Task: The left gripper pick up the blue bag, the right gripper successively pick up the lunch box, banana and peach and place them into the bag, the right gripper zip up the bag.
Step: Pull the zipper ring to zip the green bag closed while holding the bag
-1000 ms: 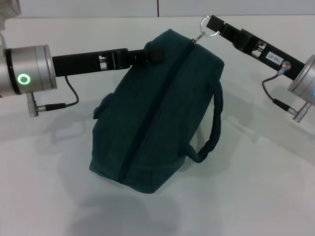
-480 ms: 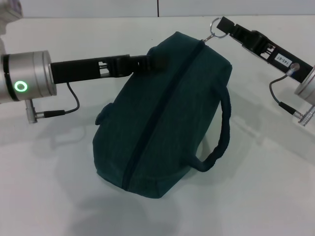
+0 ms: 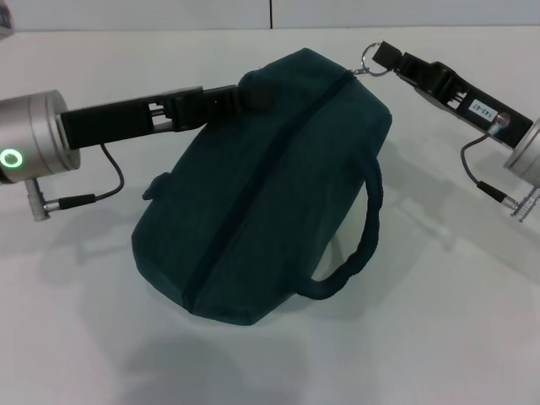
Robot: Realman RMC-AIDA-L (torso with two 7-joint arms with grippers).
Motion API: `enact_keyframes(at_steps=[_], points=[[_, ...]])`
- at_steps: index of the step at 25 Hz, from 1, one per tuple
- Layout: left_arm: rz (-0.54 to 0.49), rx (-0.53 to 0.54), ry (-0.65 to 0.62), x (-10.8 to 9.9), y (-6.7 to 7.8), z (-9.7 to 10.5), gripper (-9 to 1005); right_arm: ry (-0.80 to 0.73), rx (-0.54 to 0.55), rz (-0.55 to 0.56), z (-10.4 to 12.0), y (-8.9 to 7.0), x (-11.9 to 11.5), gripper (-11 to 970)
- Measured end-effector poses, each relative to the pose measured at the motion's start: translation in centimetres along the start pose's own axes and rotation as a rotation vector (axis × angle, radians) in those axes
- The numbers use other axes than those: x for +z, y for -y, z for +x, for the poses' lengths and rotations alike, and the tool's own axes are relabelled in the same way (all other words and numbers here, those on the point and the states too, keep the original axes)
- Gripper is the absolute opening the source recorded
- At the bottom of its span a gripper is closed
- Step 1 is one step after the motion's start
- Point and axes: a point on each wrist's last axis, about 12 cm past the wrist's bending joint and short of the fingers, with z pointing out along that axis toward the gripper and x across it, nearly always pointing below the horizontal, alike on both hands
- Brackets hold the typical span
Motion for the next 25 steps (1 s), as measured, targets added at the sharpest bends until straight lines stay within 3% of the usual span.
enact_keyframes(at_steps=[14, 25], points=[[-0.011, 0.011, 0.027, -0.5, -0.1, 0.0, 142, -0.025, -0.004, 0.005, 0.0, 0.0, 0.8, 10], [-0.059, 0.02, 0.045, -0.2, -0.9, 0.4, 142, -0.024, -0.043, -0.177, -0.5, -2.3, 1.5, 11]])
